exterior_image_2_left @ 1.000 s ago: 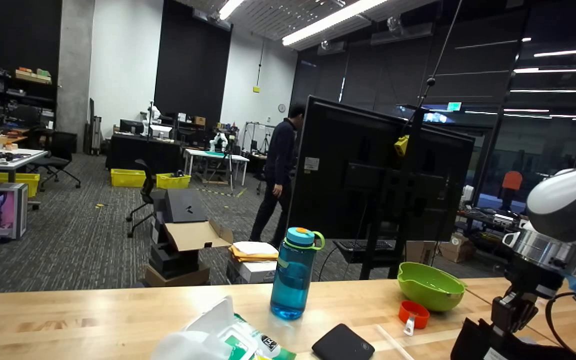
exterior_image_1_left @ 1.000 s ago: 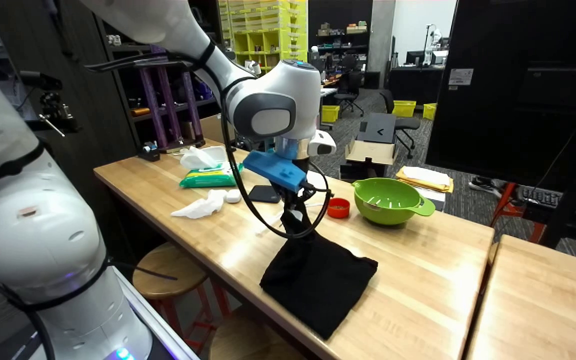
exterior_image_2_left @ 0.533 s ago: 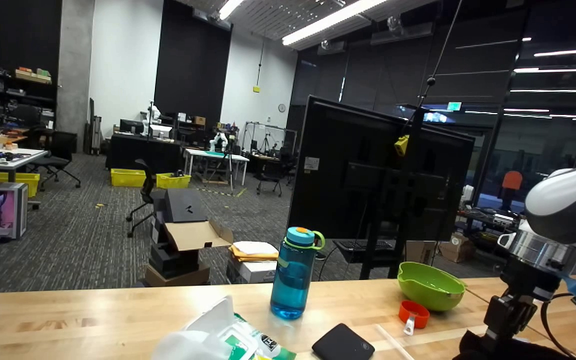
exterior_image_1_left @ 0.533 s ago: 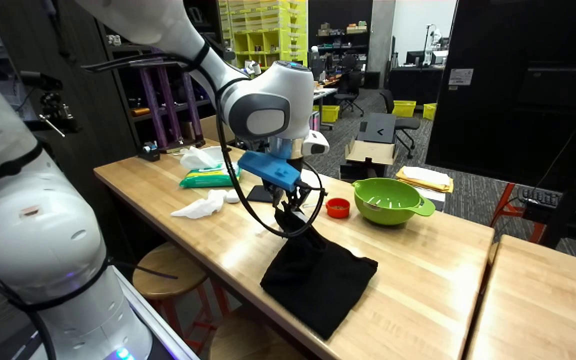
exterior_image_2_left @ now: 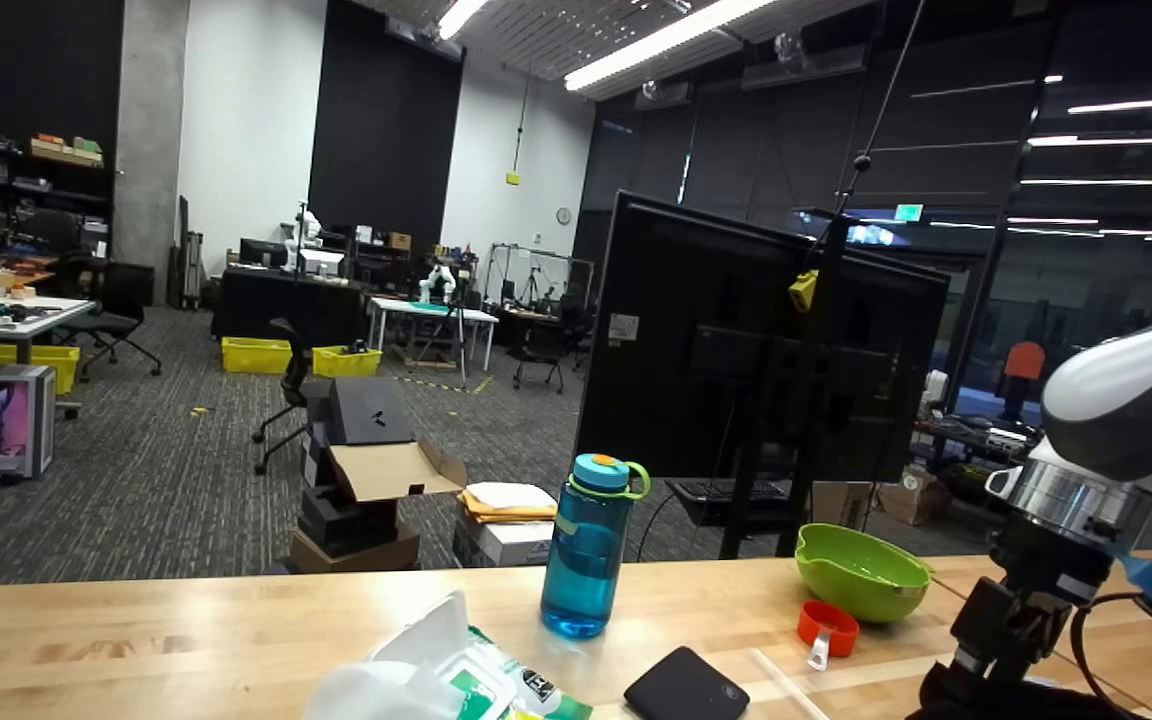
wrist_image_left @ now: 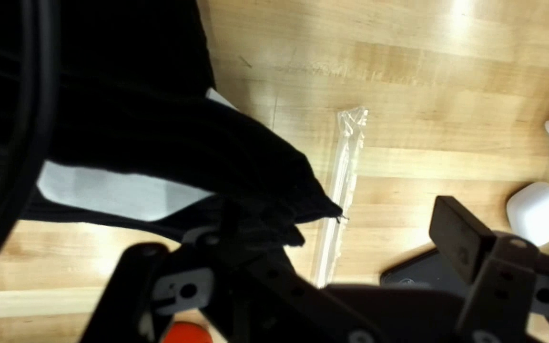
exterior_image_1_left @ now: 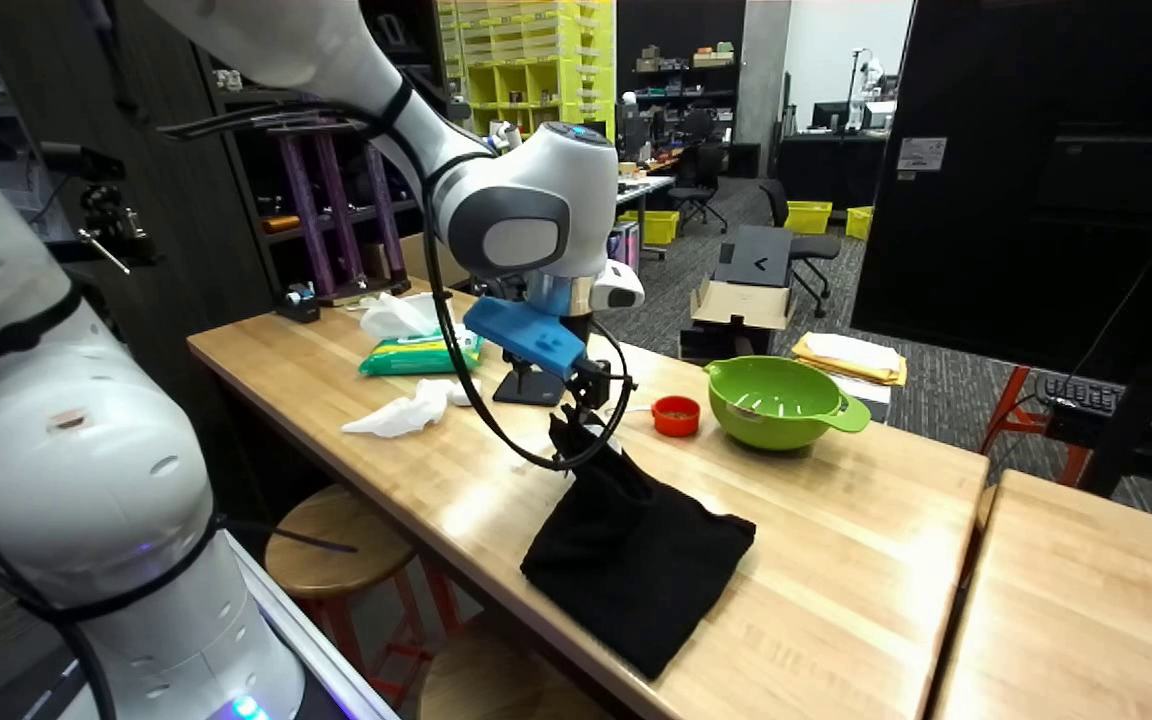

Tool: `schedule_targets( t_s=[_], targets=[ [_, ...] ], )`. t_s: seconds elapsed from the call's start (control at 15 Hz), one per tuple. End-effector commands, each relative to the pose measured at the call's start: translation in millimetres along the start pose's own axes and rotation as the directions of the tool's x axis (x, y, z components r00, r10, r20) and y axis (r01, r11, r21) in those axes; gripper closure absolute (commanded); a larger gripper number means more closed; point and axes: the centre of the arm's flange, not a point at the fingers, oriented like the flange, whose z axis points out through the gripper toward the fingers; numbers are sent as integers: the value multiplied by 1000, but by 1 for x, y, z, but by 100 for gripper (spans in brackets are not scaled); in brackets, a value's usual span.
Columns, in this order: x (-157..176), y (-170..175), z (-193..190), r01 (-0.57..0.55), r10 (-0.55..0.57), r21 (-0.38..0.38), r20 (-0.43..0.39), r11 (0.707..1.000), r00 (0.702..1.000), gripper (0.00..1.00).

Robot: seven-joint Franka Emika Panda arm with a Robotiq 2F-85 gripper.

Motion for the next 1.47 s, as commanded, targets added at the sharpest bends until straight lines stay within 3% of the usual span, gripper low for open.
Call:
schedule_targets(
  t_s=[0.0, 0.73, 1.07, 1.4],
  targets=[
    [-7, -16, -7, 8, -8, 45, -5, 999, 1000, 0],
    [-27, -26, -10, -24, 10, 136, 99, 990, 995, 0],
    [-19, -18, -31, 8, -10, 98, 17, 995, 1000, 0],
    [-18, 16, -68, 3, 0, 51, -71, 999, 997, 0]
  ],
)
